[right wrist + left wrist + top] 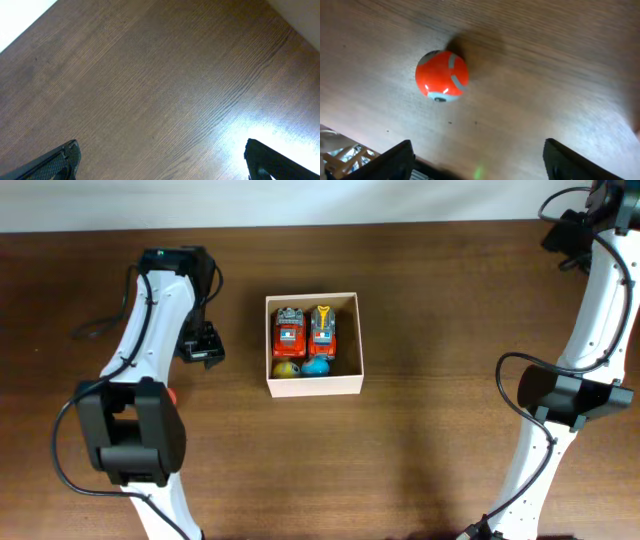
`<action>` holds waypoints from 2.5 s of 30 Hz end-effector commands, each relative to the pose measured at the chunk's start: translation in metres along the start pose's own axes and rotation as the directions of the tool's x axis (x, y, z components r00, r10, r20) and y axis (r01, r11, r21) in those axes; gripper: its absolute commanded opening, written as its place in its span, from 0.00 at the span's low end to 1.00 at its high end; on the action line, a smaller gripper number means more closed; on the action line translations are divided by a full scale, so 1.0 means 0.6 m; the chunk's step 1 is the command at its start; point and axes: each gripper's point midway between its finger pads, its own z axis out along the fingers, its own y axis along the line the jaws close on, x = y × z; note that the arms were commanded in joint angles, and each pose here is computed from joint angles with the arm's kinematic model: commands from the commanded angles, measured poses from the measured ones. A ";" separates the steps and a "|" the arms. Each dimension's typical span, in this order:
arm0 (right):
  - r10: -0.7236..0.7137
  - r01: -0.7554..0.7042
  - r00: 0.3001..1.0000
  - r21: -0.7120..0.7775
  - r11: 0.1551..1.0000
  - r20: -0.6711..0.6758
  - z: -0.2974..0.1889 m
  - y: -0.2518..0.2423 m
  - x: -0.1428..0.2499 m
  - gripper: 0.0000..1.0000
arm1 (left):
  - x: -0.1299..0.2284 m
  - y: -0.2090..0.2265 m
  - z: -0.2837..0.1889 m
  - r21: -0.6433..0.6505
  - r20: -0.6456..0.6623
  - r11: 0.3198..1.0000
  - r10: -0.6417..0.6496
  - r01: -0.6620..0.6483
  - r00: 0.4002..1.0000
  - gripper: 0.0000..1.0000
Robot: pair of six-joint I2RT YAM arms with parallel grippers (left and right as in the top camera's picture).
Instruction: Pack container
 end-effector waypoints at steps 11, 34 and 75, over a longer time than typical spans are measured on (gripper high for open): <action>0.024 -0.024 0.999 0.001 1.000 0.040 -0.028 -0.013 -0.012 0.99 | -0.006 0.036 0.114 0.123 -0.083 0.968 -0.209 0.218 0.974 0.91; 0.024 -0.024 0.999 0.001 1.000 0.040 -0.028 -0.013 -0.012 0.99 | 0.004 0.031 0.191 0.155 -0.092 0.960 -0.219 0.232 0.971 0.80; 0.024 -0.024 0.999 0.001 1.000 0.040 -0.028 -0.013 -0.012 0.99 | -0.006 -0.053 0.169 0.380 -0.054 0.922 -0.057 0.073 0.997 0.73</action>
